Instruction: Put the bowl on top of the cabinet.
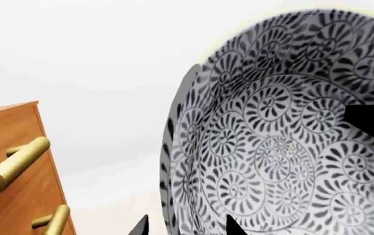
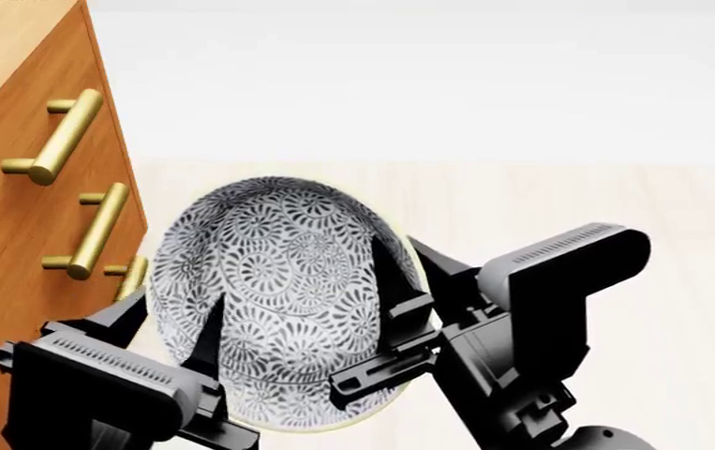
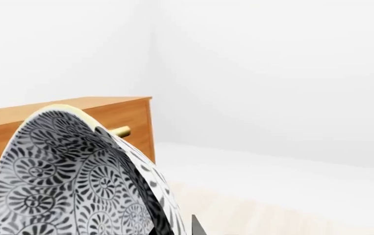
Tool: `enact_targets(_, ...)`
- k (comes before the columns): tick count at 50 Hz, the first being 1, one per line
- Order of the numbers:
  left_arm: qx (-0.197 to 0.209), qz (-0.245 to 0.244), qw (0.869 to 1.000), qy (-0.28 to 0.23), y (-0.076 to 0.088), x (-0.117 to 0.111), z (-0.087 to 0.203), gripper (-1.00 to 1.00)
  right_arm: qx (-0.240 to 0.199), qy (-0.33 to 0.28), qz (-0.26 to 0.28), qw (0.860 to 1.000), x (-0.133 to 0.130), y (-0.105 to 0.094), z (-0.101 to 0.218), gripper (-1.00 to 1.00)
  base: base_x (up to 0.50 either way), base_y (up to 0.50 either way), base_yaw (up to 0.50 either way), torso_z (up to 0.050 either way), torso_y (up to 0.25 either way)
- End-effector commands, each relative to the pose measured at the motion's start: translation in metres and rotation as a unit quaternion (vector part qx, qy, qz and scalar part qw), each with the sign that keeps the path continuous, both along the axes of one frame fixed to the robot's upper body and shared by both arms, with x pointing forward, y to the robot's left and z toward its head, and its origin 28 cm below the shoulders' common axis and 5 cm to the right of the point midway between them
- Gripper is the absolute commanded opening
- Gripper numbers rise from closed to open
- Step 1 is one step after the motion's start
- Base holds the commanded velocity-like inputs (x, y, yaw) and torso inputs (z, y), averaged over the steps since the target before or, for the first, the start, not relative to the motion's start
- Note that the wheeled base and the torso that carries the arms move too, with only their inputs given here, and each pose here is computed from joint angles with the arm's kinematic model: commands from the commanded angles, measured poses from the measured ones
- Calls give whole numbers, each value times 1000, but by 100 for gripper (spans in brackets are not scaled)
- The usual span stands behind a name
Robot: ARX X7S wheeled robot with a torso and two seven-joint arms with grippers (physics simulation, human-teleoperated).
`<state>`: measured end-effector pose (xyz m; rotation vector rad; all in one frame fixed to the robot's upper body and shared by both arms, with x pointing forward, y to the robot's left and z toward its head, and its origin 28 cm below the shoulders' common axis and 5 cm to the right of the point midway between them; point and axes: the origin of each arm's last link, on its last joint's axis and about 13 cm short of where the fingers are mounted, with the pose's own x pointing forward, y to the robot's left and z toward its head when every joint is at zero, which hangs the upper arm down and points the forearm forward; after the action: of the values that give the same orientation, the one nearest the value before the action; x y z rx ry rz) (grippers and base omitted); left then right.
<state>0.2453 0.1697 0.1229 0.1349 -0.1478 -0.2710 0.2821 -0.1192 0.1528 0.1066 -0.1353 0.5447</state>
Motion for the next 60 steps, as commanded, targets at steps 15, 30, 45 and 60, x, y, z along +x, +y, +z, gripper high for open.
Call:
enact_targets(15,0,5,1000,-3,1,0,0,-100,-3,-11,-11,1000,1,-1,5,-100,0,0,0,0,0)
enact_targets(30,-2,4,1000,-4,2,0,-1,-100,-7,-7,-16,1000,3,-1,2,-100,0,0,0,0,1)
enact_targets(45,-5,1,1000,1,1,2,-4,-100,-75,5,24,997,-1,3,-7,100,0,0,0,0,0)
enact_targets(60,-6,1,1000,3,1,3,-5,-100,-86,1,31,996,-3,2,-8,100,0,0,0,1,1)
